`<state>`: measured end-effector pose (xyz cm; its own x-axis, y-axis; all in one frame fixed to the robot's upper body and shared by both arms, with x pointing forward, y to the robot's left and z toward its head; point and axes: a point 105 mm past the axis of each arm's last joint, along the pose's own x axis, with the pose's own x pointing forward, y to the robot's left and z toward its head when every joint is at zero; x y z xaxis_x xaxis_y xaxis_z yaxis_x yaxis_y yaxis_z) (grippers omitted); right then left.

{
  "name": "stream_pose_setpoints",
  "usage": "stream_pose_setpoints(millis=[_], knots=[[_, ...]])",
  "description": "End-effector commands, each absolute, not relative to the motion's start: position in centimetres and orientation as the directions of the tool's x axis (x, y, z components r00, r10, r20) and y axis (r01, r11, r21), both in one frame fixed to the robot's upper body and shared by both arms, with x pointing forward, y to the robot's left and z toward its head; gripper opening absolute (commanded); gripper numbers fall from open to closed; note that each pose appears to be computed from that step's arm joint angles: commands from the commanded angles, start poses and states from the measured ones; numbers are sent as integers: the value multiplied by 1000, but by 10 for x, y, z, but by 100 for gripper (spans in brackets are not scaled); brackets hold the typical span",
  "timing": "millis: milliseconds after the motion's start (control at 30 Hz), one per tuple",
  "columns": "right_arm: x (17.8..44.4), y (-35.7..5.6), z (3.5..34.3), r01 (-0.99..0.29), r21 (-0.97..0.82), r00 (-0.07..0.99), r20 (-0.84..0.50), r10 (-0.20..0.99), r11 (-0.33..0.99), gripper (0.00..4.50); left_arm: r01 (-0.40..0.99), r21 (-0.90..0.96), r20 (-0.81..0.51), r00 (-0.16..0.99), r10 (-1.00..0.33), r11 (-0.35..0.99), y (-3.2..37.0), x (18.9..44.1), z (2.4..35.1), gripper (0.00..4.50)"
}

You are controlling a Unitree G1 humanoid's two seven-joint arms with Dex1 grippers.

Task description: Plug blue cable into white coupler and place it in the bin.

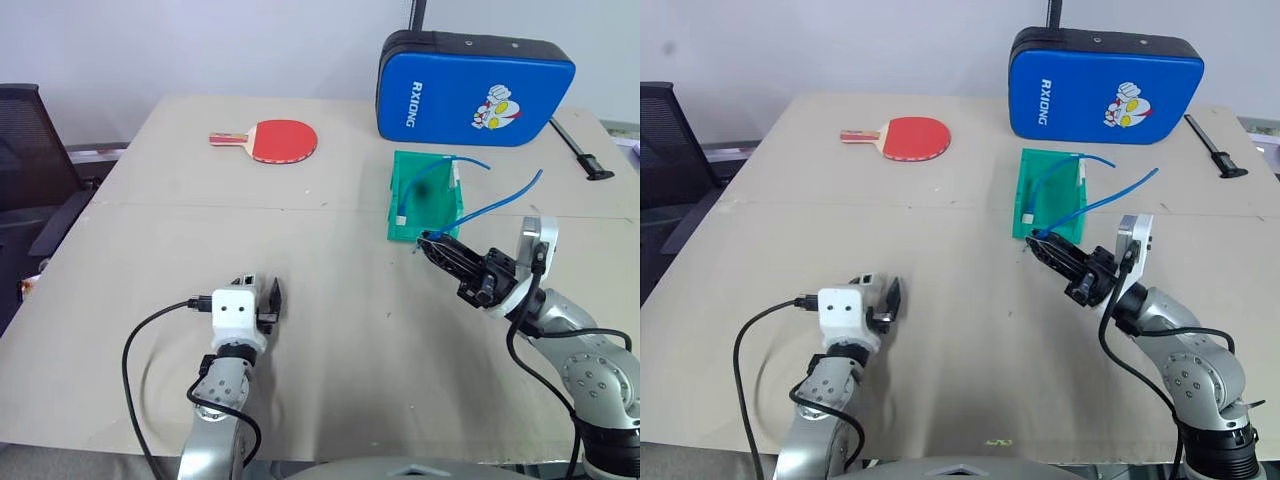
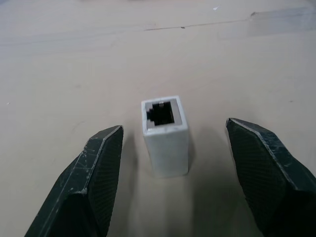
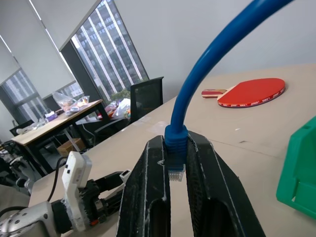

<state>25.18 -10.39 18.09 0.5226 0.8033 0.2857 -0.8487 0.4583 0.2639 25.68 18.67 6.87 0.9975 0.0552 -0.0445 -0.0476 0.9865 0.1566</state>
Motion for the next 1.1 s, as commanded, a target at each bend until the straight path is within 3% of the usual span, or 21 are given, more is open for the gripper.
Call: stream_pose_setpoints(millis=[33, 100, 233, 267, 367, 567, 733, 1100], knots=[[246, -100, 190, -870, 217, 491, 310, 814, 442, 0, -40, 141, -28, 999, 44, 989, 185, 260, 70, 316], [246, -99, 190, -869, 217, 494, 309, 813, 445, 0, -35, 136, -18, 999, 38, 990, 186, 262, 71, 255], [247, -99, 189, -866, 217, 499, 312, 808, 451, 0, -7, 144, -4, 1000, 8, 990, 186, 269, 75, 54], [247, -99, 189, -865, 216, 501, 313, 807, 453, 0, 4, 155, 3, 1000, -5, 988, 186, 273, 77, 33], [250, -98, 190, -859, 198, 512, 315, 799, 473, 0, 79, 189, 37, 996, -87, 979, 177, 289, 88, 39], [263, -80, 200, -839, 75, 532, 328, 781, 540, 0, 356, 228, 123, 913, -390, 906, 118, 320, 117, 39], [275, -61, 211, -790, -90, 543, 357, 760, 607, 0, 546, 256, 195, 779, -596, 798, 67, 325, 142, 39], [287, -44, 207, -680, -346, 546, 351, 761, 647, 0, 598, 322, 312, 665, -679, 734, 33, 318, 170, 39]])
